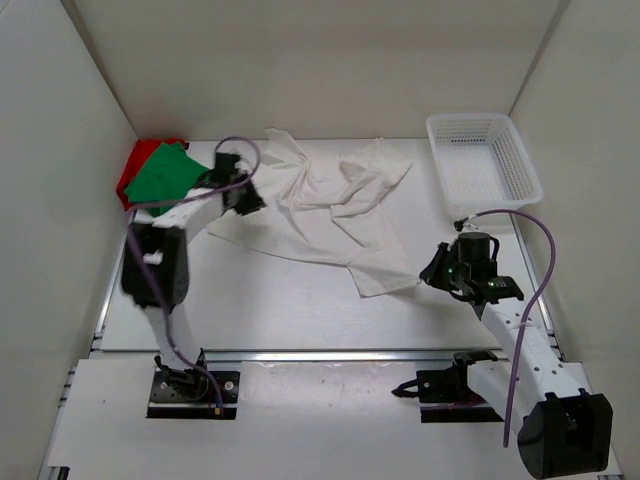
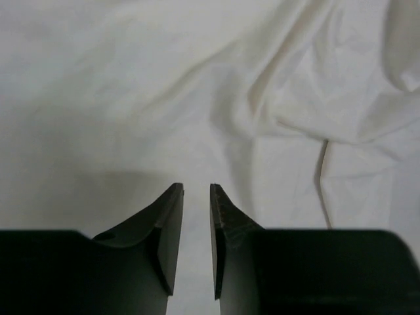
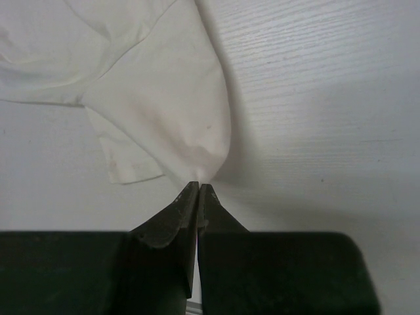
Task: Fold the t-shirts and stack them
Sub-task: Flatten out the tshirt
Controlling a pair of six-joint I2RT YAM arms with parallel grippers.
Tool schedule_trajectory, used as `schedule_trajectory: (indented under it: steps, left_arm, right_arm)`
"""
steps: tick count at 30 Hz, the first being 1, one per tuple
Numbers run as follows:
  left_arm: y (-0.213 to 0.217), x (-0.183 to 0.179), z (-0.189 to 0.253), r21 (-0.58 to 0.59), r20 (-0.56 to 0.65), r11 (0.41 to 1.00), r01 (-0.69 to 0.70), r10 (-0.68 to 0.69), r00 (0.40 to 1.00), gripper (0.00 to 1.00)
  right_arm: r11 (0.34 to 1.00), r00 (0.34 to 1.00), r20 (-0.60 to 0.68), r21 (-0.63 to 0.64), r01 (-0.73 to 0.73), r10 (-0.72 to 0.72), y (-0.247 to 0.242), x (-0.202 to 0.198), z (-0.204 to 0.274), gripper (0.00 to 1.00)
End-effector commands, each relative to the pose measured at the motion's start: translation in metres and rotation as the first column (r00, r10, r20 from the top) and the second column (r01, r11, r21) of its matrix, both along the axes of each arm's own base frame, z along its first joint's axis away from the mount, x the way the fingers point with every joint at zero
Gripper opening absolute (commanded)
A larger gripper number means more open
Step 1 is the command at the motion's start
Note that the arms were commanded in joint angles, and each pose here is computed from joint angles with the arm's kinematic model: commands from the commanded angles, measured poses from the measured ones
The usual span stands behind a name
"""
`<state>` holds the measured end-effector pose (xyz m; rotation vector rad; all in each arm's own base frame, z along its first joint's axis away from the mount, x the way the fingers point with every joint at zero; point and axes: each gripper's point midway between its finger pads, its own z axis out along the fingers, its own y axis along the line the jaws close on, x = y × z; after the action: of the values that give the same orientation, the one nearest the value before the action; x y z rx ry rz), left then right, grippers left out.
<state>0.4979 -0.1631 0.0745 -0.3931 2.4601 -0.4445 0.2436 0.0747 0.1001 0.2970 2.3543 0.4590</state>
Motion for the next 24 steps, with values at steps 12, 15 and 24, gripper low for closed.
schedule_trajectory:
  steps: [12,15,24]
  left_arm:
    - [0.090,-0.070,0.108,-0.193,0.462,0.980,-0.052,0.138,0.876,0.26]
    - [0.105,-0.075,0.081,-0.267,0.364,0.962,-0.054,0.152,0.919,0.20]
    - [0.160,-0.076,-0.007,0.035,0.003,0.969,-0.245,0.245,0.969,0.66]
  right_arm:
    - [0.992,0.988,0.097,0.022,-0.123,0.120,0.027,0.010,0.025,0.00]
    - [0.992,0.987,0.101,0.021,-0.125,0.122,0.027,0.012,0.024,0.00]
    - [0.986,0.985,0.077,0.049,-0.159,0.155,0.038,0.013,0.014,0.00]
